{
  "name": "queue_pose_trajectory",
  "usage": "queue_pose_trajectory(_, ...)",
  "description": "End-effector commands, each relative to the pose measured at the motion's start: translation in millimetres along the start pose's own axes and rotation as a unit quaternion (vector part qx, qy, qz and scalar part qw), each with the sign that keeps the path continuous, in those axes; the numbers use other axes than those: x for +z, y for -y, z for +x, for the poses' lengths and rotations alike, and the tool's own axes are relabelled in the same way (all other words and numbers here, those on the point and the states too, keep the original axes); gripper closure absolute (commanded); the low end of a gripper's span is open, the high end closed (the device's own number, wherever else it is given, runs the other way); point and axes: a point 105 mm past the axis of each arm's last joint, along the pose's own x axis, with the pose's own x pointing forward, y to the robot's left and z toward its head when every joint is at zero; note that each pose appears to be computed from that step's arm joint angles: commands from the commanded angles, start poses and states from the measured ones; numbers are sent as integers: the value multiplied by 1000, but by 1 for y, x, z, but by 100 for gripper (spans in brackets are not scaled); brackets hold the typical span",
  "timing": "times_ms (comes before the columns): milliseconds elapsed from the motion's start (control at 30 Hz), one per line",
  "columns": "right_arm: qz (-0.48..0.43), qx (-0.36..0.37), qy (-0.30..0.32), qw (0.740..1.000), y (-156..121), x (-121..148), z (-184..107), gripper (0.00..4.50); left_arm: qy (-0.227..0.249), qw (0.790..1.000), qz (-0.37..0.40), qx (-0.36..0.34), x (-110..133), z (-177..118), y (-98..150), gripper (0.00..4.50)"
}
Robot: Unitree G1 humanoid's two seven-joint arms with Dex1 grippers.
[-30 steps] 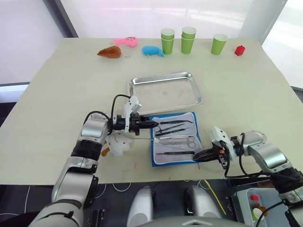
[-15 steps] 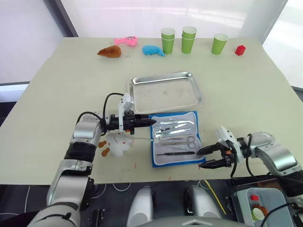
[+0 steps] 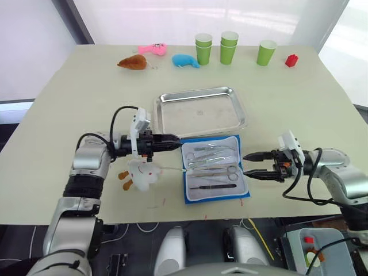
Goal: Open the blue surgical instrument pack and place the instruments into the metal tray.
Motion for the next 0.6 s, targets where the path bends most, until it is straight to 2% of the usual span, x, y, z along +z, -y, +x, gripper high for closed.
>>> queue_pose_trajectory(33, -43, -8, 10, 999, 5, 10, 0, 11, 33, 998, 55, -9, 25, -11, 8, 304)
queue_pose_trajectory(67, -50, -7, 11, 999, 6, 10, 1, 11, 36, 997, 62, -12, 28, -13, 11, 304)
queue_pose_trajectory(200, -75, 5, 17, 997, 8, 8, 6, 0, 23, 993, 108, -33, 36, -23, 25, 207)
queue_pose_trajectory(367, -103, 15, 25, 994, 15, 7, 11, 0, -7, 987, 151, -60, 35, -29, 41, 16)
queue_pose_trajectory(467, -112, 22, 23, 993, 19, 4, 15, 0, -38, 982, 173, -68, 25, -31, 45, 5)
queue_pose_trajectory(600, -121, 25, 21, 992, 24, -1, 24, 0, -27, 980, 181, -77, 26, -32, 51, 5)
